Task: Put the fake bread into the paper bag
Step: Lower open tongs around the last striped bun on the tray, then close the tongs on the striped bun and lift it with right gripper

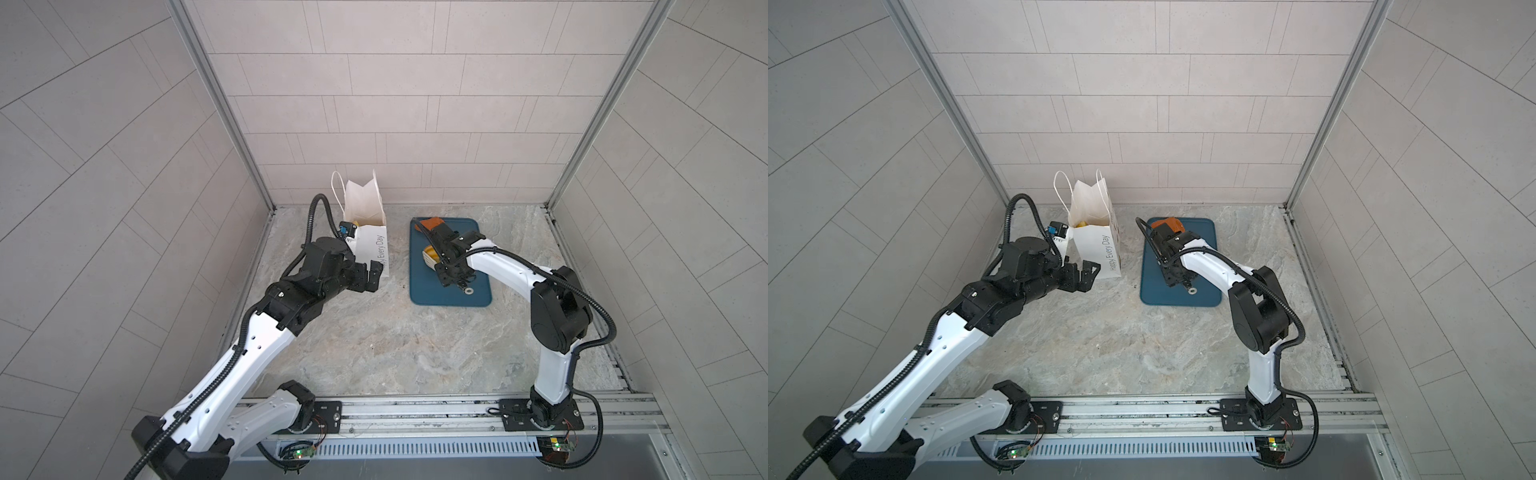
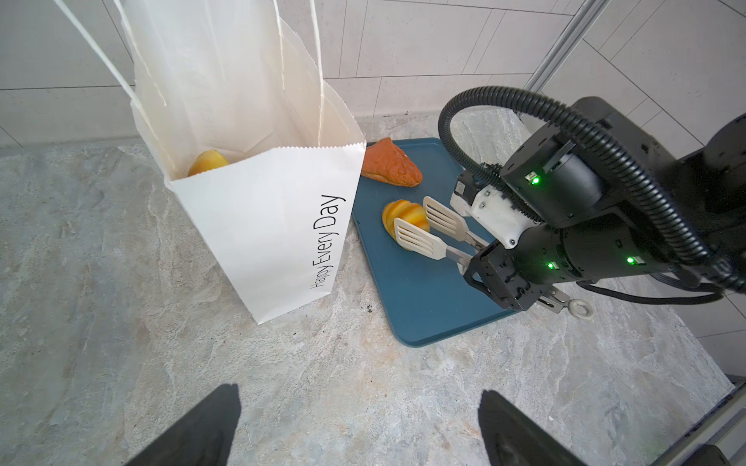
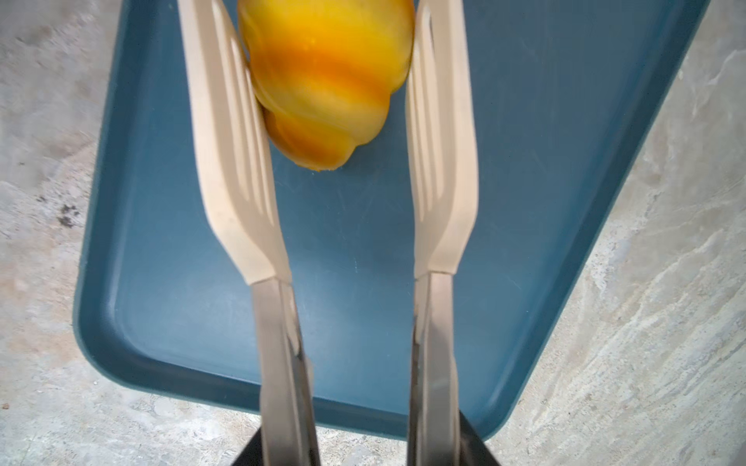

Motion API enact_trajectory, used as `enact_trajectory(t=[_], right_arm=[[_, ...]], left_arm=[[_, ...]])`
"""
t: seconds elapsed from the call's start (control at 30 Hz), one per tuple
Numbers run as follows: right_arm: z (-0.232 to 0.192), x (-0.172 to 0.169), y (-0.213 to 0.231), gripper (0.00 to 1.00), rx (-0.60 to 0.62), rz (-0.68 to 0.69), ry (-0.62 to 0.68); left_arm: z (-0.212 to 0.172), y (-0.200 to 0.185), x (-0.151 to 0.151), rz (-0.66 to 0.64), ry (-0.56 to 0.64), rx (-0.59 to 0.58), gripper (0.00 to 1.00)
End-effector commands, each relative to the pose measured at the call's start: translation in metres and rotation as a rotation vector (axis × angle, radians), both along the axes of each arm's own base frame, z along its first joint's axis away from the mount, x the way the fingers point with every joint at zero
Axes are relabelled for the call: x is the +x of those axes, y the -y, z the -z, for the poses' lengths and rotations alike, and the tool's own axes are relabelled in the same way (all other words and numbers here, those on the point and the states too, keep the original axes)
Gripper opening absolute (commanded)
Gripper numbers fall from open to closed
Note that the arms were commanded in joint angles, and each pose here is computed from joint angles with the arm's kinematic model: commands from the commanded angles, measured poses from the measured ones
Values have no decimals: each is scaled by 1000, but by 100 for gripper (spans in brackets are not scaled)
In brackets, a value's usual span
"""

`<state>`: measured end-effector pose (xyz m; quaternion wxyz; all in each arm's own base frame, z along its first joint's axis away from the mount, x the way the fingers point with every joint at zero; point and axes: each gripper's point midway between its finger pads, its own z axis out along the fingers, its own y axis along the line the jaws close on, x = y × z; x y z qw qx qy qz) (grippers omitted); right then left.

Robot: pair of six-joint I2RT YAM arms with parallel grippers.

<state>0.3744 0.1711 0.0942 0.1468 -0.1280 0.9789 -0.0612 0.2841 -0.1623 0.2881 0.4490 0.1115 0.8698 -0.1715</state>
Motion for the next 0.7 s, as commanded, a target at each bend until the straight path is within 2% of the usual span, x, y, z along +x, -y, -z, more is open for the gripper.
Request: enact_trajectory(t=[0.0,0.37,0.67], right_arm=[[-7,3,4,53,-1,7,20],[0,10,4,57,-16,24,23],[11,19,-3,56,-11,19,0]], left_arm=[[-9,3,2,4,23,-20,100],[-6,6,3,15,11,-21,100],[1,16,3,42,-14,-26,100]])
